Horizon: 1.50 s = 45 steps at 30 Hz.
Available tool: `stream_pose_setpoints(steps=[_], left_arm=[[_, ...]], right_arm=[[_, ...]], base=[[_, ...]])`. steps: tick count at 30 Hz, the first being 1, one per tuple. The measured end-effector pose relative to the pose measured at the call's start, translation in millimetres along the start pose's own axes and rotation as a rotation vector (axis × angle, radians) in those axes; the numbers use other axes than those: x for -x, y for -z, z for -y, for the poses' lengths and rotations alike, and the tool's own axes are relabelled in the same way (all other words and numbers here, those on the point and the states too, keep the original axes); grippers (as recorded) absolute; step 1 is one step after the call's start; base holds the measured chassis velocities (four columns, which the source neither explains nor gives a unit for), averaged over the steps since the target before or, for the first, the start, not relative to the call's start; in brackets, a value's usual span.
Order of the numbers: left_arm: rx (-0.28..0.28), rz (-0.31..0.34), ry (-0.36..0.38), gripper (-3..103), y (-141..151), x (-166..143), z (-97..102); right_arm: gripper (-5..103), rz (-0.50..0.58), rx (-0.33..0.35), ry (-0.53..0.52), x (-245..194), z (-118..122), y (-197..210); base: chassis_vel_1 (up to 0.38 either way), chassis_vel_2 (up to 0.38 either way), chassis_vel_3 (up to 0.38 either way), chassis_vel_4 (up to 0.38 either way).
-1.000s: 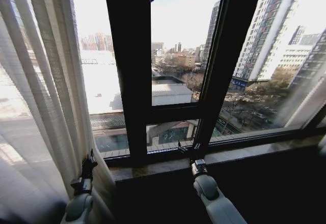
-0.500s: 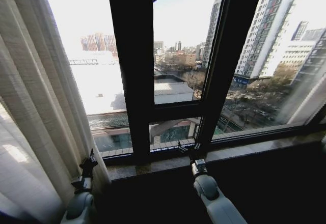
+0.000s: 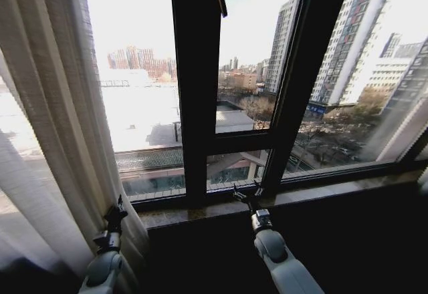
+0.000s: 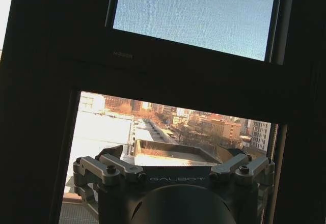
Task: Open the curtains by pulling them apart, changing their state from closed to fully open.
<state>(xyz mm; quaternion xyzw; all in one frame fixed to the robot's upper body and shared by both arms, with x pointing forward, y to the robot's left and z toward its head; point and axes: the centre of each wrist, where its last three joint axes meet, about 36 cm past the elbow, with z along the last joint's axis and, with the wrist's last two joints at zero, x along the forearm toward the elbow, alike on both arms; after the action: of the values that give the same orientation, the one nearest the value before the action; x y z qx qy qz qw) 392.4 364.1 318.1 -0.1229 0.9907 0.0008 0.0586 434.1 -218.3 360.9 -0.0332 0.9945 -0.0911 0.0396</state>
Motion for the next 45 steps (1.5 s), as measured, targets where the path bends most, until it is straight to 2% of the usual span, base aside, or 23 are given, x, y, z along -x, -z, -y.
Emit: stream_pose_setpoints(steps=[6, 14, 26, 30, 42, 45], left_arm=[[0.009, 0.004, 0.003, 0, 3, -1, -4.5], [0.012, 0.009, 0.013, 0, 5, -5, -9.3], [0.01, 0.015, 0.019, 0, 6, -6, -9.7], [0.009, 0.02, 0.033, 0, 9, -4, -15.1], [0.026, 0.046, 0.095, 0, 20, 7, -52.6], [0.048, 0.058, 0.154, 0, 28, 14, -87.0]], right_arm=[[100, 0.0, 0.0, 0.0, 0, 0, 0], [100, 0.0, 0.001, 0.001, 0, 0, 0], [100, 0.0, 0.001, 0.001, 0, -1, 0], [100, 0.0, 0.001, 0.001, 0, -1, 0], [100, 0.0, 0.0, 0.0, 0, 0, 0], [100, 0.0, 0.0, 0.001, 0, 0, 0]], base=[[0.085, 0.086, -0.112, -0.073], [0.284, 0.175, -0.282, -0.162], [0.304, 0.285, -0.323, -0.291], [0.149, 0.172, -0.194, -0.223], [-0.009, -0.016, -0.003, 0.005], [0.0, 0.0, 0.0, 0.0]])
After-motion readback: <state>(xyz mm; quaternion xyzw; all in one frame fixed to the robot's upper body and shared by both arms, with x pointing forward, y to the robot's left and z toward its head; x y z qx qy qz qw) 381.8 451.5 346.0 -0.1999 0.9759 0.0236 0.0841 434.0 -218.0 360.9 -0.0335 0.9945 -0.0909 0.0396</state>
